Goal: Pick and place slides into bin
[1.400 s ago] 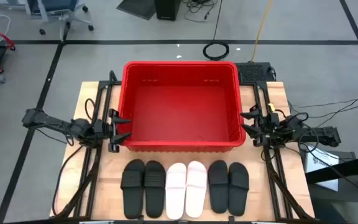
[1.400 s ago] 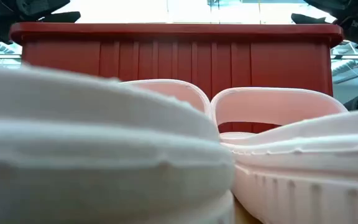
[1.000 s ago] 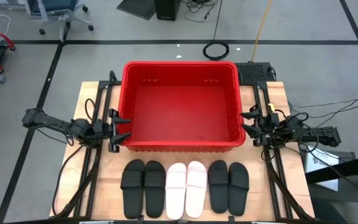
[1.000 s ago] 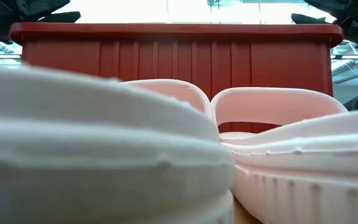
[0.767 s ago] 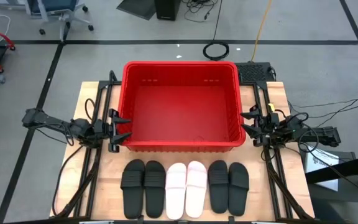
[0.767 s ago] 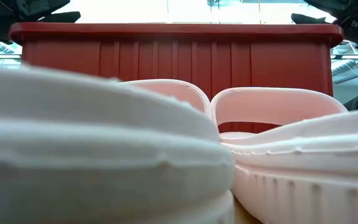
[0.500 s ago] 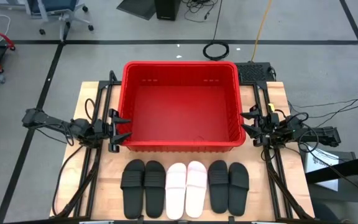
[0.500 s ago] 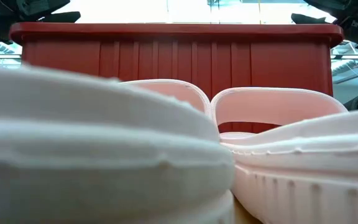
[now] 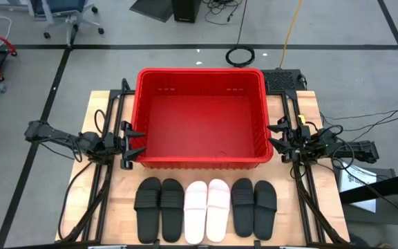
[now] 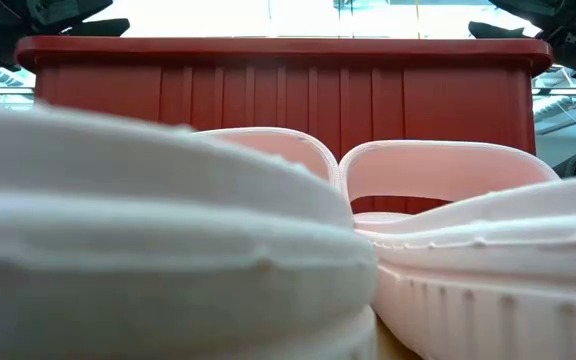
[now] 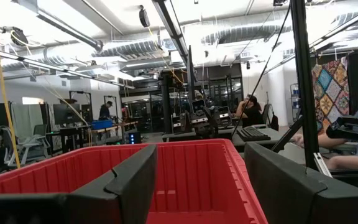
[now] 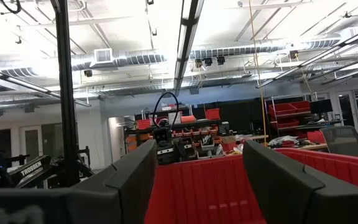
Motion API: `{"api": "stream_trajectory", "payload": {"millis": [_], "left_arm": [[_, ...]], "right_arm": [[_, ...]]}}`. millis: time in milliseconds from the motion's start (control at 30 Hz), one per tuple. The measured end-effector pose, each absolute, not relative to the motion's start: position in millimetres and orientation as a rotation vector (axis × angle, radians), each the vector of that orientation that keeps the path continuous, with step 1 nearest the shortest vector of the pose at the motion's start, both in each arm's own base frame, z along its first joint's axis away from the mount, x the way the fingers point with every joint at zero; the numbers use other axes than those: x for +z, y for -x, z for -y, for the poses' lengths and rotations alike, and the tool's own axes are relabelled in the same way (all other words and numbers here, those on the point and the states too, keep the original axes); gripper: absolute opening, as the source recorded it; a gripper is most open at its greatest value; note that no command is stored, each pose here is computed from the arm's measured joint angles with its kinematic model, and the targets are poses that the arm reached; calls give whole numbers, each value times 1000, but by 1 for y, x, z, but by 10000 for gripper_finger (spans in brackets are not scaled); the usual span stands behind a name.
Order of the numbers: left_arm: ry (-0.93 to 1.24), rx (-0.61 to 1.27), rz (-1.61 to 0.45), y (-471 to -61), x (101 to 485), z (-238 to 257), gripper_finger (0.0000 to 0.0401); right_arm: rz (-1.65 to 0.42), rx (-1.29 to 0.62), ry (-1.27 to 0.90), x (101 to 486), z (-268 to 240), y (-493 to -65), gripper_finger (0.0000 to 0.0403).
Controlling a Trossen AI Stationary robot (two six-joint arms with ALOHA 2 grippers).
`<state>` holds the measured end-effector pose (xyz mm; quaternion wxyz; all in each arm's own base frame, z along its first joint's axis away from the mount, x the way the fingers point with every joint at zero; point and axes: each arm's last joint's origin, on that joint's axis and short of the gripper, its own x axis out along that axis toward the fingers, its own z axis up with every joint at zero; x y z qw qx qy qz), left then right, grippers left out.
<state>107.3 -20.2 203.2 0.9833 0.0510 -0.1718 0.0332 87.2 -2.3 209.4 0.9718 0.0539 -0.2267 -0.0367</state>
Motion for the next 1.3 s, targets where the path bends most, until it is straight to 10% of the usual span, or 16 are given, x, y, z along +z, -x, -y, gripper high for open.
{"api": "stream_trajectory", "payload": {"millis": [1300], "left_arm": [[-103, 67, 345, -107, 203, 20, 248]], "right_arm": [[458, -74, -109, 209, 2, -87, 228]]}}
